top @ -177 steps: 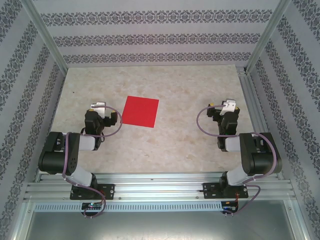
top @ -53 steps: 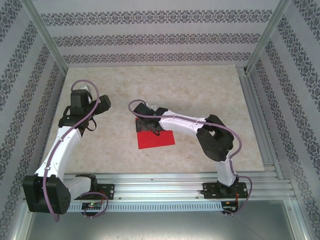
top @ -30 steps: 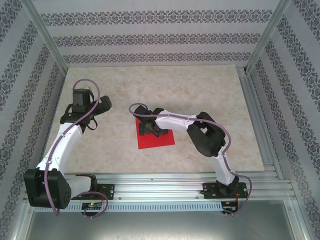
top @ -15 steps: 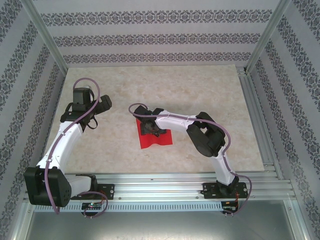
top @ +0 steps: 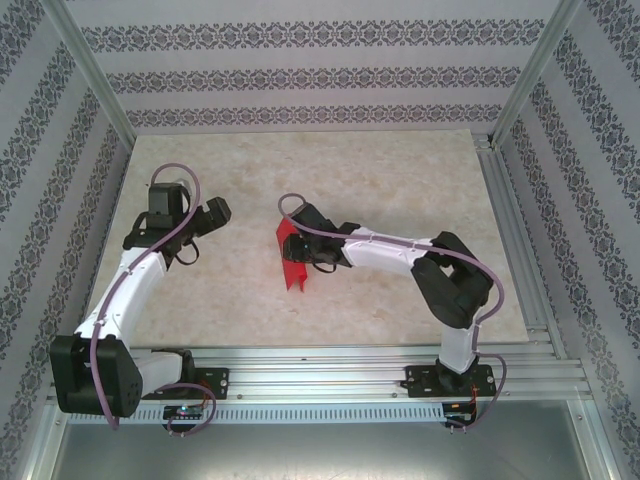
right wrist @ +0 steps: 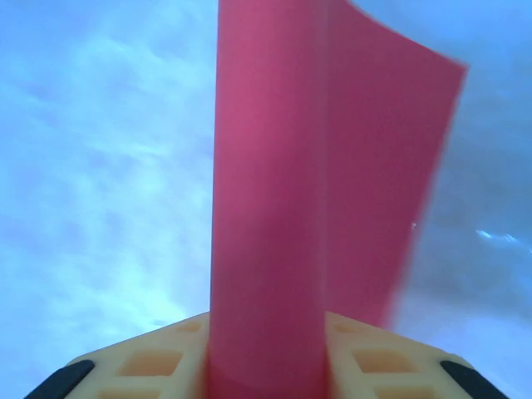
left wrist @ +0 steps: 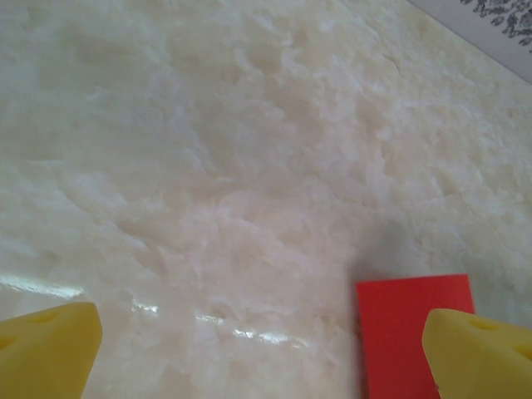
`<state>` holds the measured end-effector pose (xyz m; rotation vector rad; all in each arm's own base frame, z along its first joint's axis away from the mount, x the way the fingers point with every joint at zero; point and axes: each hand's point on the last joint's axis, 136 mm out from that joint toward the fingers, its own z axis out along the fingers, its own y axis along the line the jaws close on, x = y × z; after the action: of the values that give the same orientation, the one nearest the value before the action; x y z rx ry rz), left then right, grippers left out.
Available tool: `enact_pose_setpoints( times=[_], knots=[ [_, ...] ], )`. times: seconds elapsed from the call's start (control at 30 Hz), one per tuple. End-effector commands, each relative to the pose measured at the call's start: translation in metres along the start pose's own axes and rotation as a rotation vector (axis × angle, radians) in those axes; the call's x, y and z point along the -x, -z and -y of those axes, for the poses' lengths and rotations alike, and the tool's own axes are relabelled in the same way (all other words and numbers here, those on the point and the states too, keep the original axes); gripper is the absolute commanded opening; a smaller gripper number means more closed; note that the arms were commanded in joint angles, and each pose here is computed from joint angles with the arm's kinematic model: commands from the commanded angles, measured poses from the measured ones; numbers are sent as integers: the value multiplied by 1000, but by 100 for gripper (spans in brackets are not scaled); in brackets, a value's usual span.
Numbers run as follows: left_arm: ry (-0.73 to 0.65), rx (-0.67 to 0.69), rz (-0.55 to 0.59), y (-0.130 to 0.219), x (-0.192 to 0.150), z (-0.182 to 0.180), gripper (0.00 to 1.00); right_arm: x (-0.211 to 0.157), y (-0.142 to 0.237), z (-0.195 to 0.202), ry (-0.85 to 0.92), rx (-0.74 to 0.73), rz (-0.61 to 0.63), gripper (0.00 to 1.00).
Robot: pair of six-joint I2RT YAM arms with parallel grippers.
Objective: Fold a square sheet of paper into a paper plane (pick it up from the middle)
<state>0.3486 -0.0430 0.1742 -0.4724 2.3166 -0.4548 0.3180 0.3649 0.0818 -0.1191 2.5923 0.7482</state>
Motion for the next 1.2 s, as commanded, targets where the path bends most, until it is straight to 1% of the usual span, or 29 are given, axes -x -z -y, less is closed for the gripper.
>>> enact_pose_setpoints(
  times=[0.0,0.1,0.17,0.2,0.3,0.53,0.7,0.87,1.17],
  knots=[
    [20,-145,-28,3,-10,25,100,28,19,-43,-63,289,92,30],
    [20,-181,-64,-1,-23,31,100,29,17,-40,-133,364,102,29],
    [-4,-196,-83,-4,-32,38,99,24,9,-30,-148,335,91,29],
    [-17,-204,-94,-6,-37,42,97,20,4,-23,-153,309,83,29],
    [-43,-234,-133,-16,-52,55,90,8,-10,-8,-176,276,63,28],
    [-86,-294,-228,-49,-90,90,62,-10,-30,20,-197,207,13,28],
    [-90,-293,-283,-75,-112,100,44,-17,-36,33,-220,179,-1,28],
    [-78,-265,-310,-94,-122,94,36,-21,-40,39,-232,167,-10,29],
    [-79,-279,-370,-119,-139,98,20,-23,-44,41,-239,158,-20,29]
  ],
)
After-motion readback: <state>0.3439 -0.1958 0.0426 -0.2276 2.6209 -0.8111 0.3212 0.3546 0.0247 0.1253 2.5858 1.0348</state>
